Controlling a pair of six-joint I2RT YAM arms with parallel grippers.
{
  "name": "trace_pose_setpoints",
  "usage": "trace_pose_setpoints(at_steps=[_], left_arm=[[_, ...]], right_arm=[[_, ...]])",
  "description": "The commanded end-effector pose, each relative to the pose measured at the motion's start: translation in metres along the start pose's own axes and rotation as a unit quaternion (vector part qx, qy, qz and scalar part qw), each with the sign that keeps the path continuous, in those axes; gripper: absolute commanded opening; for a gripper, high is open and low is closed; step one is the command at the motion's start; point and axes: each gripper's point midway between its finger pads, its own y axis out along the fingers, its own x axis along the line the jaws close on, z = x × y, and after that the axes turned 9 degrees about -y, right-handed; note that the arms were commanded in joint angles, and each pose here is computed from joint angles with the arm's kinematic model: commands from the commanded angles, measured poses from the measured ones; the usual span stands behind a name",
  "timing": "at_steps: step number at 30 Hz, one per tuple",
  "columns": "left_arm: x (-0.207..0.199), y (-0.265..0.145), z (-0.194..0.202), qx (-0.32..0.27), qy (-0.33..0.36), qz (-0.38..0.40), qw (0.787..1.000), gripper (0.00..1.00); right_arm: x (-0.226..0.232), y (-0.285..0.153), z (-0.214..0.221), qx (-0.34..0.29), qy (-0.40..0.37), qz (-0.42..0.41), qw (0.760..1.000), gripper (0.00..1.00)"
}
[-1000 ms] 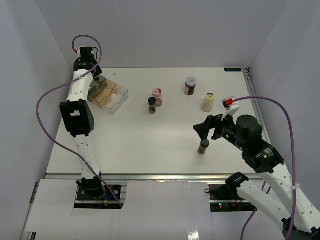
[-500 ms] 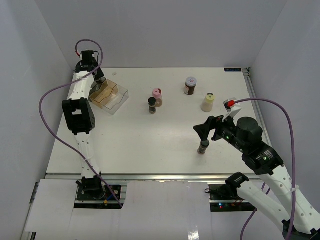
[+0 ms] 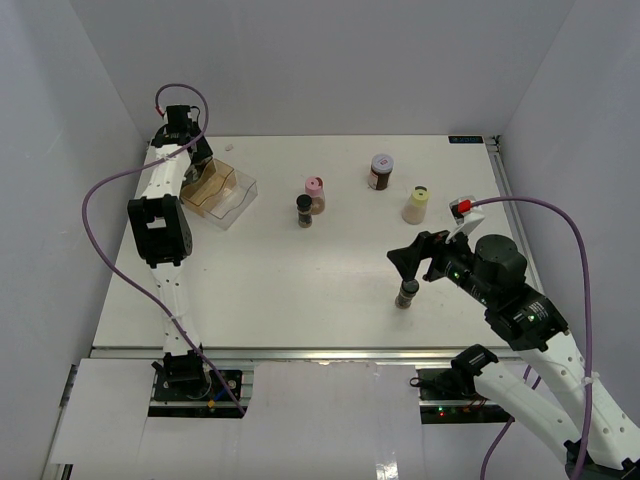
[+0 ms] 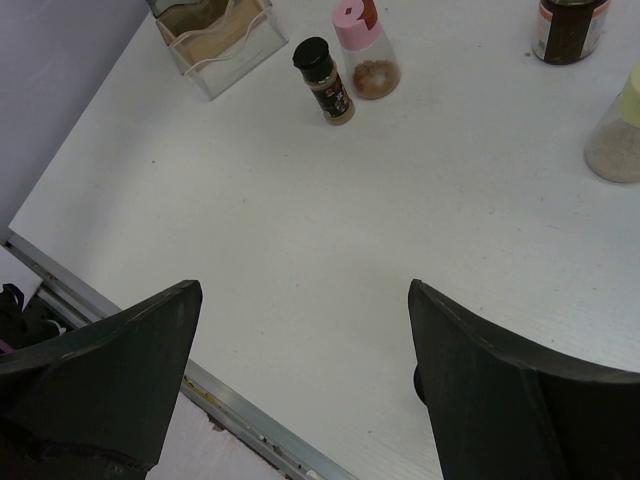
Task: Organize the condiment bottles
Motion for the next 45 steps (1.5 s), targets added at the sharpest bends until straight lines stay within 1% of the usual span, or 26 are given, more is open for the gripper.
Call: trace_pose_setpoints(at_steps=[1, 2, 6, 7, 11, 14, 17, 18, 20, 22, 24, 26, 29, 31, 33, 35, 38, 41, 45], left_arm=[[-0.014, -0.018, -0.032, -0.033, -0.006, 0.029, 0.999, 0.71], [-0.014, -0.019, -0.032, -0.033, -0.006, 0.028, 0.999, 0.73], [-0.013, -0.022, -0.035, -0.036, -0.006, 0.025, 0.999, 0.78], [-0.013, -0.024, -0.036, -0.038, -0.006, 0.025, 0.999, 0.79], [-0.014, -0.040, -0.046, -0.044, -0.007, 0.027, 0.999, 0.83], [-0.019, -0.068, -0.065, -0.058, -0.009, 0.037, 0.998, 0.88], [-0.030, -0.107, -0.083, -0.071, -0.015, 0.066, 0.995, 0.89], [-0.036, -0.120, -0.085, -0.070, -0.014, 0.086, 0.994, 0.89], [-0.054, -0.153, -0.084, -0.058, -0.002, 0.152, 0.987, 0.89], [-0.075, -0.187, -0.078, -0.045, 0.018, 0.218, 0.975, 0.91], [-0.104, -0.213, -0.058, -0.022, 0.048, 0.282, 0.958, 0.92], [-0.134, -0.235, -0.033, -0.005, 0.085, 0.317, 0.945, 0.92], [-0.168, -0.253, 0.017, 0.006, 0.160, 0.310, 0.937, 0.92], [-0.189, -0.265, 0.061, 0.024, 0.207, 0.299, 0.931, 0.92], [-0.186, -0.261, 0.080, 0.033, 0.218, 0.277, 0.935, 0.91], [-0.191, -0.265, 0.108, 0.050, 0.226, 0.283, 0.931, 0.87], [-0.194, -0.267, 0.137, 0.065, 0.235, 0.290, 0.925, 0.85], [-0.195, -0.263, 0.161, 0.080, 0.246, 0.293, 0.921, 0.85], [-0.194, -0.254, 0.184, 0.102, 0.248, 0.286, 0.920, 0.83]], right_arm=[[0.002, -0.003, -0.018, -0.034, -0.005, -0.004, 0.999, 0.90], [0.003, -0.003, -0.018, -0.034, -0.006, -0.004, 0.999, 0.90], [0.002, -0.005, -0.018, -0.036, -0.007, -0.003, 0.999, 0.90], [-0.002, -0.005, -0.018, -0.037, -0.007, 0.008, 0.999, 0.90], [-0.003, -0.007, -0.017, -0.035, -0.006, 0.011, 0.999, 0.90], [-0.001, -0.011, -0.016, -0.027, -0.015, 0.006, 0.999, 0.90], [-0.002, -0.016, -0.013, -0.014, -0.025, 0.008, 1.000, 0.90], [-0.003, -0.017, -0.010, -0.008, -0.028, 0.010, 1.000, 0.90], [-0.006, -0.022, -0.008, 0.000, -0.036, 0.017, 0.999, 0.90], [-0.009, -0.025, -0.008, 0.003, -0.040, 0.027, 0.999, 0.90], [-0.011, -0.029, -0.007, 0.009, -0.043, 0.032, 0.999, 0.90], [-0.010, -0.032, -0.010, 0.008, -0.048, 0.030, 0.998, 0.90], [-0.007, -0.037, -0.017, 0.006, -0.053, 0.026, 0.998, 0.90], [-0.005, -0.042, -0.023, -0.002, -0.056, 0.024, 0.998, 0.90], [-0.006, -0.046, -0.023, -0.003, -0.058, 0.025, 0.998, 0.90], [-0.007, -0.051, -0.022, -0.004, -0.057, 0.029, 0.998, 0.90], [-0.005, -0.059, -0.021, -0.010, -0.048, 0.027, 0.998, 0.90], [-0.002, -0.064, -0.020, -0.016, -0.041, 0.019, 0.999, 0.90], [0.001, -0.069, -0.019, -0.020, -0.035, 0.013, 0.999, 0.90]])
